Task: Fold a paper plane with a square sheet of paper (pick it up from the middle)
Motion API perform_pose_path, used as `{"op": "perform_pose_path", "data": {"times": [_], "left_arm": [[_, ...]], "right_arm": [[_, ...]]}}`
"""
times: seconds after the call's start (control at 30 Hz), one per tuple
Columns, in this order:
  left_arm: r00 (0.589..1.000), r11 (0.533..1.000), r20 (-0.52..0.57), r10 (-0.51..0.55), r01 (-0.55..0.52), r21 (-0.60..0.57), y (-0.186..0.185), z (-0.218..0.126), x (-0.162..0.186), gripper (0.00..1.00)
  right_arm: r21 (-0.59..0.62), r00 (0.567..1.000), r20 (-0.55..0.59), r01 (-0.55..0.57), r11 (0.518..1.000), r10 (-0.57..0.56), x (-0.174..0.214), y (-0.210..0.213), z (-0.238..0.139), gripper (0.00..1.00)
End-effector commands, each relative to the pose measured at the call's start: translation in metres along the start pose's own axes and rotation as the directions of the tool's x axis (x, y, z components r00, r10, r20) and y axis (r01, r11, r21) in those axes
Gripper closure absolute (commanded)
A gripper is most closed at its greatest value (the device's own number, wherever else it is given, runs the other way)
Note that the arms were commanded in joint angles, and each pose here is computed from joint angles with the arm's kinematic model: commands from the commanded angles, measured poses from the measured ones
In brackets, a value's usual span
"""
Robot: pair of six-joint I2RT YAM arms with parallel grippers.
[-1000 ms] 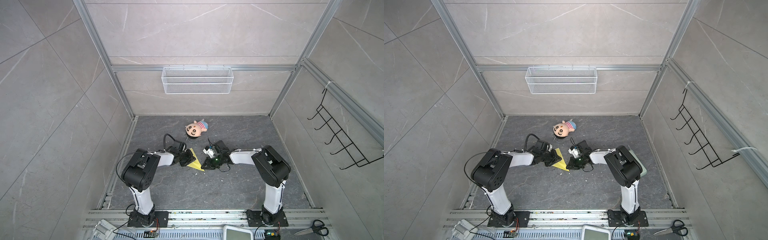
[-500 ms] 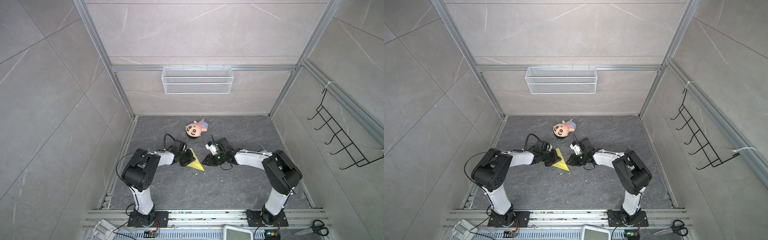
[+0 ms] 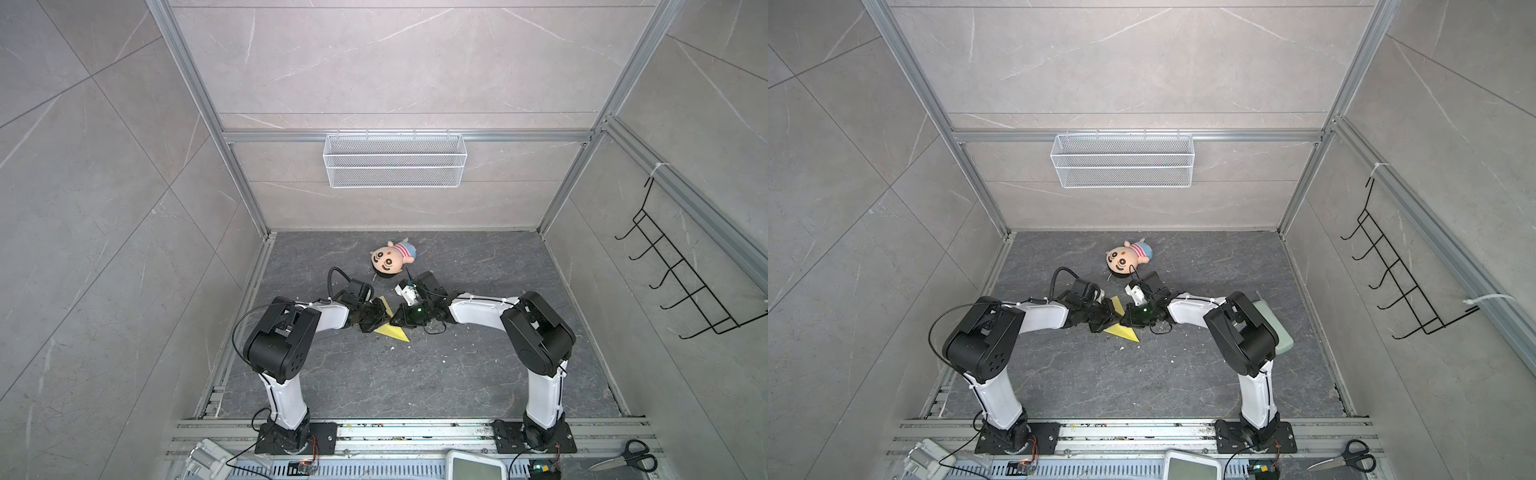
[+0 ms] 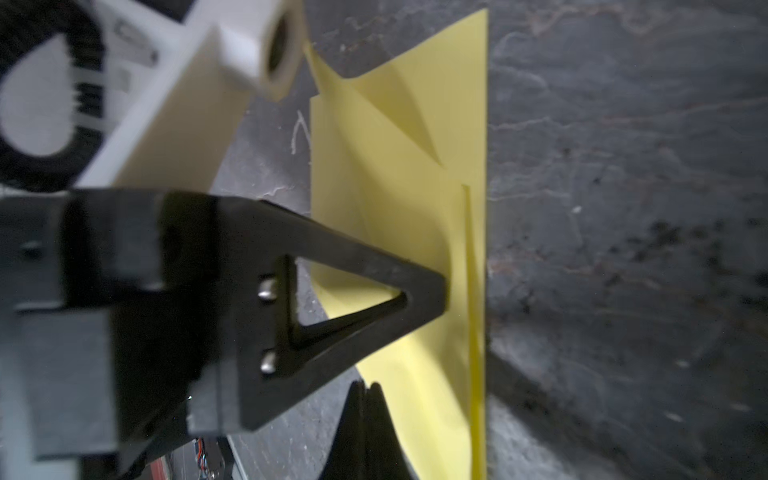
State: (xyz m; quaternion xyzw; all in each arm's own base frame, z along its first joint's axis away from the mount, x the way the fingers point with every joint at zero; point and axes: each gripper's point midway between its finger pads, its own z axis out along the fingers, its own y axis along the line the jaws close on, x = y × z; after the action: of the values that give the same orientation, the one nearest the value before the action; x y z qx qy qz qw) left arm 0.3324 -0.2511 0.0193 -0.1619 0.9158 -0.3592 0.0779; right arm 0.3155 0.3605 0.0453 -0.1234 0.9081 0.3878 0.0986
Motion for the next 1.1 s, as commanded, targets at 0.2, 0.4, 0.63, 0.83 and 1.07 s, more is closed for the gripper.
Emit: {"op": "perform_pose_path", "data": {"times": [0.2,0.4,0.63,0.83,1.07], "left_arm": [[0.999,0.994,-0.024,-0.031,0.028,-0.101,0.028,0.004,0.007,0.92],[0.999,0.993,-0.023,-0.038,0.035,-0.111,0.031,0.005,0.006,0.93],[0.999,0.991,-0.02,-0.05,0.047,-0.126,0.037,0.006,0.008,0.94],[0.998,0.99,-0.02,-0.055,0.052,-0.133,0.039,0.006,0.008,0.94],[0.998,0.99,-0.02,-0.055,0.052,-0.134,0.04,0.005,0.008,0.94]], "right_arm": [[0.122,0.996,-0.045,-0.07,0.99,0.076,0.013,-0.029,0.005,0.99],[0.136,0.989,-0.103,-0.09,0.987,0.104,0.032,-0.035,0.003,0.99],[0.147,0.982,-0.137,-0.108,0.983,0.128,0.05,-0.039,-0.005,0.98],[0.168,0.977,-0.153,-0.125,0.978,0.151,0.065,-0.045,-0.011,0.98],[0.187,0.967,-0.177,-0.151,0.971,0.184,0.087,-0.051,-0.021,0.98]]}}
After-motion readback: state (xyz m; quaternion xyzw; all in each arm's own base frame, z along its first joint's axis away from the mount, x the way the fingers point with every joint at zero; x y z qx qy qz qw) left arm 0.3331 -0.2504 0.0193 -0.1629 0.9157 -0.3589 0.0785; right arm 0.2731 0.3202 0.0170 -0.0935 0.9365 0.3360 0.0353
